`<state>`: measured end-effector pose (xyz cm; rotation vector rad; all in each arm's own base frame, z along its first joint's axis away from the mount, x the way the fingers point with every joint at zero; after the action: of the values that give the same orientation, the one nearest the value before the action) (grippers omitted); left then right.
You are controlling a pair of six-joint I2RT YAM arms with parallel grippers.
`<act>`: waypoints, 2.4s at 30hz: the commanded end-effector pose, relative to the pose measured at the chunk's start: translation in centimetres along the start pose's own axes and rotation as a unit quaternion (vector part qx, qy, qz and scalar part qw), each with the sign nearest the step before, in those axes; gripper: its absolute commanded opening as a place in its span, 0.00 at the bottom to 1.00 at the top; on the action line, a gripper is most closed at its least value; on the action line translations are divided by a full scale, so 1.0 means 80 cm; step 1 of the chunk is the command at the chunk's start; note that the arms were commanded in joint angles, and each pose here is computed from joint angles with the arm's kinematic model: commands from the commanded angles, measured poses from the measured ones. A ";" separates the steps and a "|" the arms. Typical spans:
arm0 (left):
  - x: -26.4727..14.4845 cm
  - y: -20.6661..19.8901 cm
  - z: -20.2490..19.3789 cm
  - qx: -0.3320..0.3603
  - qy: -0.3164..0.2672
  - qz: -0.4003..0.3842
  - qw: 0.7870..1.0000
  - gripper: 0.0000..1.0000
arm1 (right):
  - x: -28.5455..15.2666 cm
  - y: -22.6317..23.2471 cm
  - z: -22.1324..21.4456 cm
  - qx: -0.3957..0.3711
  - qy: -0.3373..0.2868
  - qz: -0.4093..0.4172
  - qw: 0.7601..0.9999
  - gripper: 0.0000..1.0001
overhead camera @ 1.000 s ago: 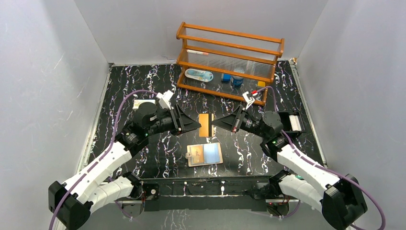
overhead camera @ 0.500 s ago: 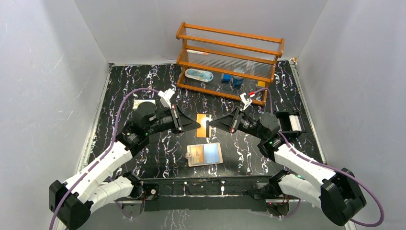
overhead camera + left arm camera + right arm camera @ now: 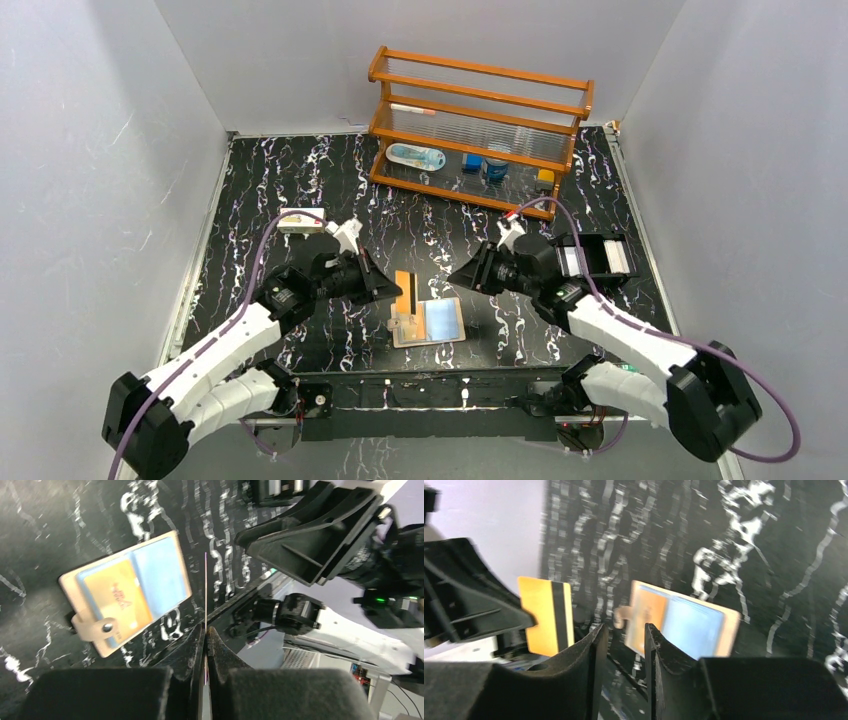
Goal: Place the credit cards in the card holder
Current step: Pick up the credit card from the storage box, then insert the credit card into the card holder.
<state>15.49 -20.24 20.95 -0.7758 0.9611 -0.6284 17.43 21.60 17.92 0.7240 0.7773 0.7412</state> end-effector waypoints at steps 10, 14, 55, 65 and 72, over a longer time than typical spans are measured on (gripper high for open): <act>0.047 0.066 -0.029 -0.040 0.045 0.051 0.997 0.00 | 0.044 -0.052 -0.060 -0.111 0.119 -0.261 0.952 0.56; 0.054 0.077 -0.036 -0.049 0.052 0.053 0.996 0.00 | 0.054 -0.055 -0.074 -0.143 0.131 -0.302 0.933 0.60; 0.097 0.118 -0.074 -0.134 0.079 0.078 0.985 0.00 | 0.050 -0.093 -0.115 -0.146 0.141 -0.350 0.914 0.35; 0.100 0.117 -0.081 -0.125 0.074 0.085 0.986 0.00 | 0.047 -0.095 -0.118 -0.140 0.140 -0.346 0.917 0.35; 0.101 0.111 -0.088 -0.107 0.077 0.064 0.989 0.00 | 0.047 -0.097 -0.121 -0.136 0.142 -0.343 0.918 0.35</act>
<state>14.63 -23.18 7.76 -0.8754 1.2330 -0.4539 14.93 24.07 7.36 0.0766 1.0252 0.3127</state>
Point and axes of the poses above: each gripper's point midway between its finger pads, its own x axis out along the fingers, its own y axis along the line the jaws close on, z = x × y, the point moved 6 cm from there along -x, back along the fingers, and after that the axes turned 2 degrees about -x, right-handed, at the moved point
